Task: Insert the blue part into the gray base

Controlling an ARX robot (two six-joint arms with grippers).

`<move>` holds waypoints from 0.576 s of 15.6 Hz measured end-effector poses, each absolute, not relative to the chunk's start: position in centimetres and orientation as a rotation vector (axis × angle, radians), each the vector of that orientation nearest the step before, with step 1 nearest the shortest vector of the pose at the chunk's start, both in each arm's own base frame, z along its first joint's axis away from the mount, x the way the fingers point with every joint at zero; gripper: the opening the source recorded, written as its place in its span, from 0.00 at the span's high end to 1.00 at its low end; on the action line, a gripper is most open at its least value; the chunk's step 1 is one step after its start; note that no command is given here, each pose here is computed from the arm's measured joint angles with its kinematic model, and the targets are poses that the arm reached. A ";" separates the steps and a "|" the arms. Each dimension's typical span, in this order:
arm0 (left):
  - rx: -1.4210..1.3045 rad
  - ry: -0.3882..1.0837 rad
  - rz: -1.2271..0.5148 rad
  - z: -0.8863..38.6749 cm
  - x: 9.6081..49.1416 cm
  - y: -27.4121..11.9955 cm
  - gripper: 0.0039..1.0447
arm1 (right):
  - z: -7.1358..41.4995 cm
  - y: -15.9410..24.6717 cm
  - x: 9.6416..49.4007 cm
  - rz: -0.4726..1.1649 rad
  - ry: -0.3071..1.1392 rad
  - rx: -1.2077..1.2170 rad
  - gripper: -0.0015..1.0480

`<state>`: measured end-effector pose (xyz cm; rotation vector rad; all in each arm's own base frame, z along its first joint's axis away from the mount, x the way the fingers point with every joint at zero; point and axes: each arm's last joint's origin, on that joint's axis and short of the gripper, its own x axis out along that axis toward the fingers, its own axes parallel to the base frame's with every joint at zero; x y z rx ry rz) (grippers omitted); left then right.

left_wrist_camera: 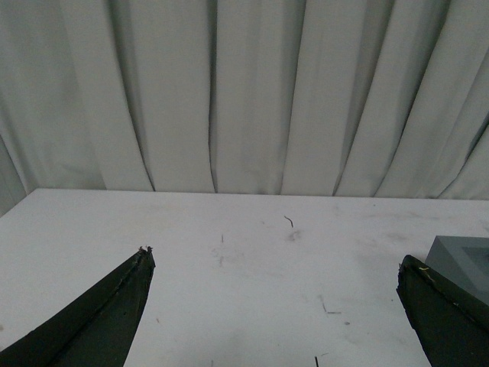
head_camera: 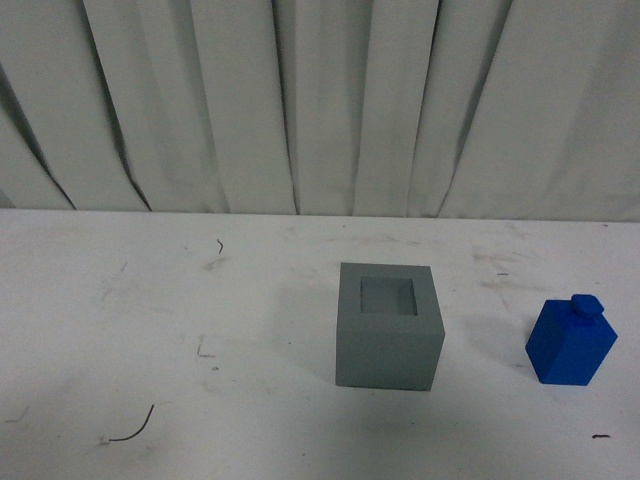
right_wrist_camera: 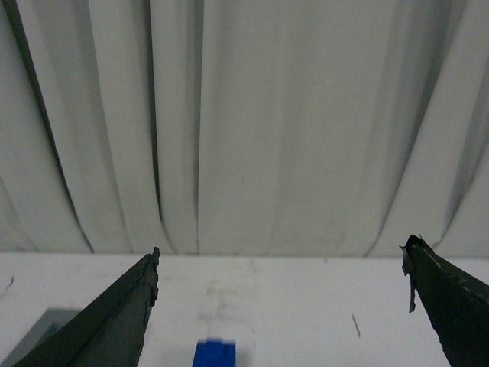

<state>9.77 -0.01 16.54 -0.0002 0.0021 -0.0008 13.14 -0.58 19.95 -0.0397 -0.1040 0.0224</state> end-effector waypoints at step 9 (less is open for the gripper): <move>0.000 0.002 -0.001 16.5 9.8 0.0 0.06 | 25.4 -1.6 32.4 0.048 -0.007 -0.243 0.06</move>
